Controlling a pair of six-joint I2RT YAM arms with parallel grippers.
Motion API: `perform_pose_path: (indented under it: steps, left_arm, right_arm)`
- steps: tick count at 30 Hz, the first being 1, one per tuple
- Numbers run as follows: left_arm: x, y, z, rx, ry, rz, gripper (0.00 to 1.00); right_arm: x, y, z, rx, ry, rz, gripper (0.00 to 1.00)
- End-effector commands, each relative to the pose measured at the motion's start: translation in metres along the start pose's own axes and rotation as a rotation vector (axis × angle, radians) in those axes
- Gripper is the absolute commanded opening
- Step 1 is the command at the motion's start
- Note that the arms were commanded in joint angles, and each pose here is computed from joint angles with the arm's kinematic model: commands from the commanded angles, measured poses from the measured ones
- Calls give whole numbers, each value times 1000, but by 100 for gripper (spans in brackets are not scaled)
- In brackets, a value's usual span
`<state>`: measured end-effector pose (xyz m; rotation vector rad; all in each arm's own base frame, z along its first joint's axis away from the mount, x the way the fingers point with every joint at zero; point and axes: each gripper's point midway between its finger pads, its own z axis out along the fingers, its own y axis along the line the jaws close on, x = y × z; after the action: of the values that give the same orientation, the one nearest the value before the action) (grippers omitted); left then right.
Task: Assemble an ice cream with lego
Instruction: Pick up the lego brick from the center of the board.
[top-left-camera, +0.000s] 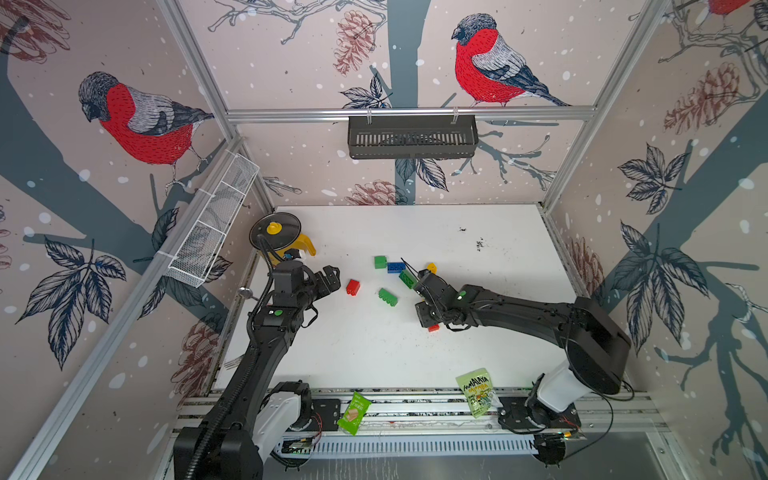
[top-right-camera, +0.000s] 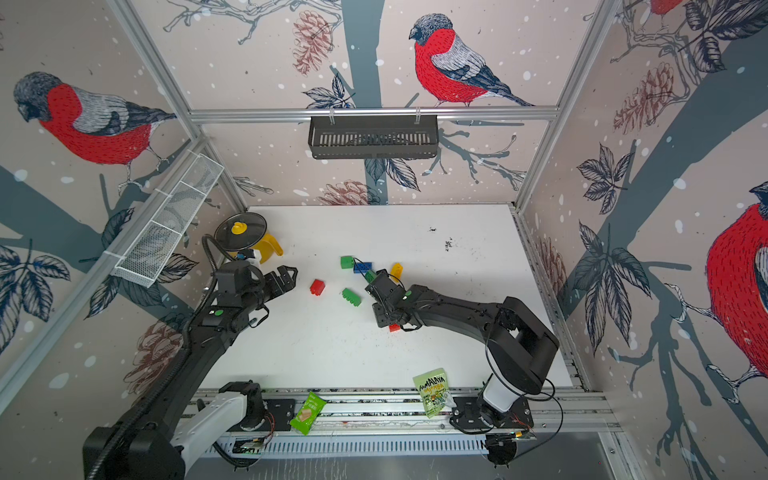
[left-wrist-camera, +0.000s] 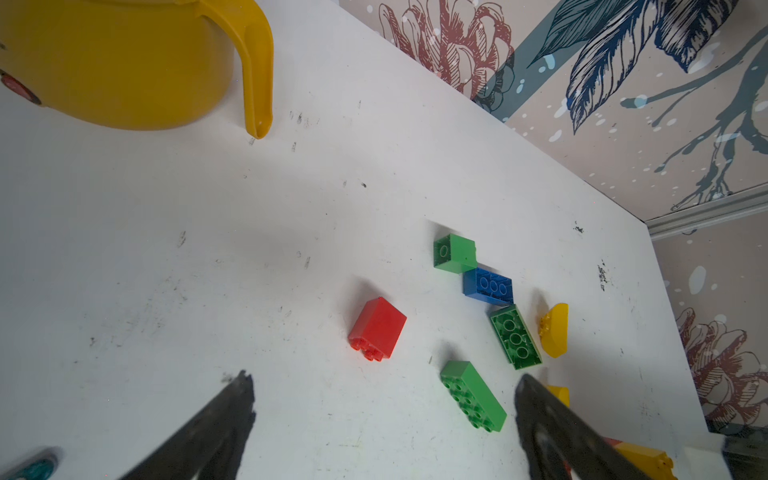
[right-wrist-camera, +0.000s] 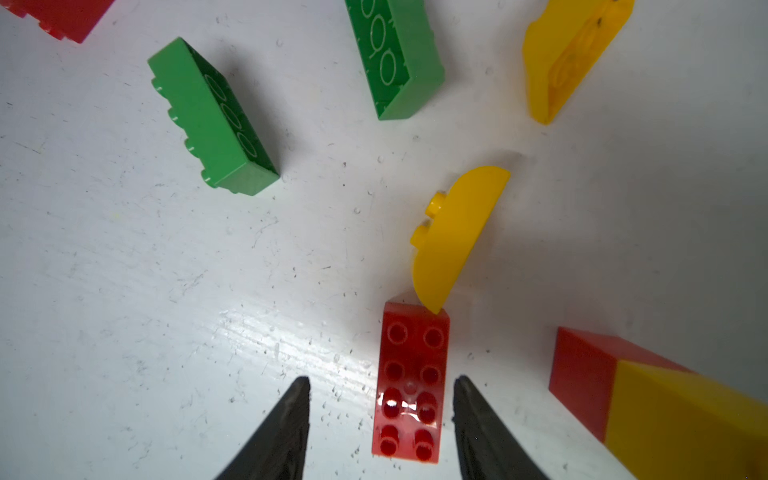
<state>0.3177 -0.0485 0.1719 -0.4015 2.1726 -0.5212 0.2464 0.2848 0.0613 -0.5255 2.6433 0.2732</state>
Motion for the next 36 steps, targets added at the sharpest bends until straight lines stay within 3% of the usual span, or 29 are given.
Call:
perform_pose_path:
  steps: [1, 21, 36]
  left_arm:
    - [-8, -8, -1, 39, -22, 21, 97]
    - [-6, -7, -1, 36, -15, 22, 97]
    - [-5, -7, -2, 35, -15, 22, 97]
  right_arm:
    - [4, -5, 9, -4, 22, 11, 54]
    - [20, -16, 30, 108, 100, -19, 41]
    - [10, -17, 27, 128, 65, -26, 28]
